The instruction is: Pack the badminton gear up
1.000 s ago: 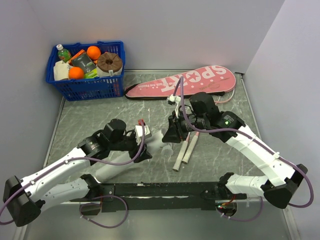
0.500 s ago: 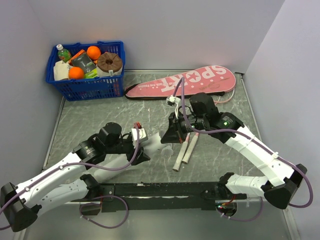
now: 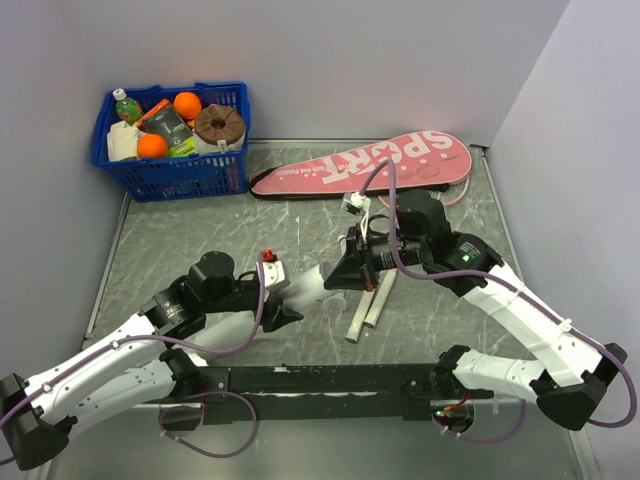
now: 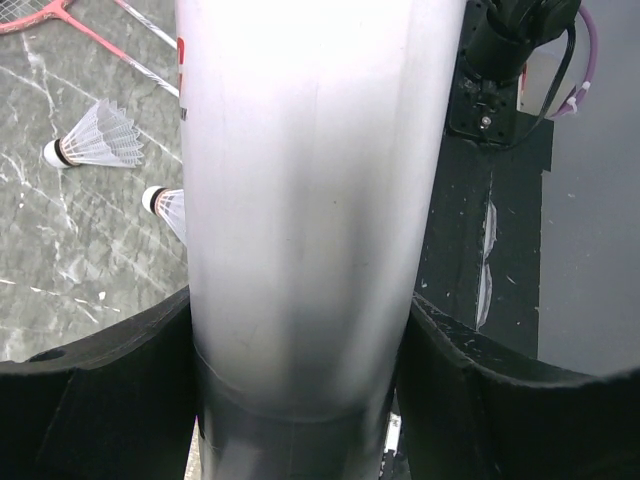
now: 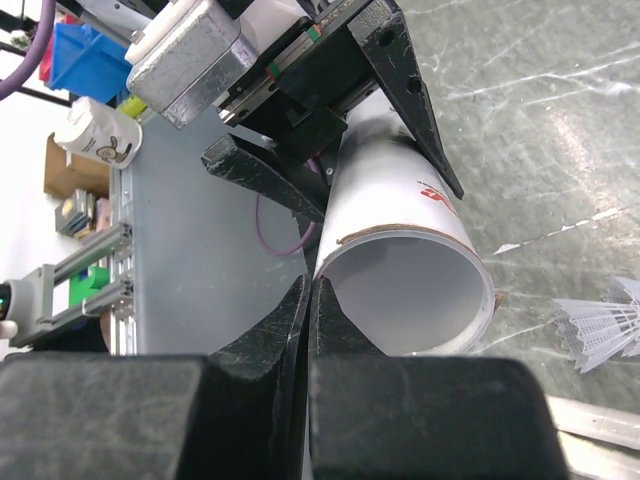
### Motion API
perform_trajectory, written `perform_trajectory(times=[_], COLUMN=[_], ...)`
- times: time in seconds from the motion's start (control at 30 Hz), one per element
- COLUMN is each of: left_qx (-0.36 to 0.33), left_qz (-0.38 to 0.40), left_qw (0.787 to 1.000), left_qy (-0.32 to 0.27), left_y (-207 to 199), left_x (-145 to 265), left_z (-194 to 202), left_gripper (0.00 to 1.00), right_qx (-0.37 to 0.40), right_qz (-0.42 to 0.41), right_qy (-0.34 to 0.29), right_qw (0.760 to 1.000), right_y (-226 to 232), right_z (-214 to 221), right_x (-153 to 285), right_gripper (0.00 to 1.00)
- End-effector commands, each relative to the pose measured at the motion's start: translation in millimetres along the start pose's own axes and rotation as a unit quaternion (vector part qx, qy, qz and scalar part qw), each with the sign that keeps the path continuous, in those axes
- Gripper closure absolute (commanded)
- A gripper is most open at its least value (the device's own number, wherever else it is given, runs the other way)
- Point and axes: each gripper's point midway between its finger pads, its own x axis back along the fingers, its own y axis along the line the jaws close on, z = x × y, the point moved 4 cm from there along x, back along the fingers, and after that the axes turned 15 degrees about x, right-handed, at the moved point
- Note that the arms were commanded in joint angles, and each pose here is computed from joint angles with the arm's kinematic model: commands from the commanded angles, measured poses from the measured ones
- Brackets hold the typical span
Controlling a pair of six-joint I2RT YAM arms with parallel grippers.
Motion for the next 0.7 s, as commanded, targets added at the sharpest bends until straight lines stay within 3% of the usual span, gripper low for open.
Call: perform_trajectory(times=[0.0, 0.3, 0.43, 0.53, 0.63, 0.67], left_qx=[0.005, 0.001, 0.001, -0.001, -0.003, -0.002], left_qz=[-0.01, -0.005, 0.0, -0.001, 0.0, -0.007], left_qw=[1.0, 1.0, 1.0, 0.999, 0.999, 0.999], left_qy=[-0.027, -0.031, -0.029, -0.032, -0.044, -0.048], left_y=[1, -4, -6, -7, -9, -8], left_x=[1, 2, 1, 1, 4, 5], left_z=[-10, -10, -10, -11, -15, -16], left_gripper=[0.99, 0.99, 0.99, 0.99, 0.99, 0.99], right_qx=[0.023, 0.02, 0.001, -0.072, -0.198, -0.221], right_qz=[-0.02, 0.023, 0.149, 0.285, 0.439, 0.458], right_qy=[-0.015, -0.025, -0.006, 0.028, 0.071, 0.071], right_qw=[0.999, 0.999, 0.989, 0.955, 0.873, 0.858], right_y=[18, 11, -24, -76, -141, -151], right_z=[-4, -1, -1, 15, 61, 71], right_x=[16, 27, 39, 57, 91, 98], right_gripper=[1.0, 1.0, 1.0, 1.0, 1.0, 1.0])
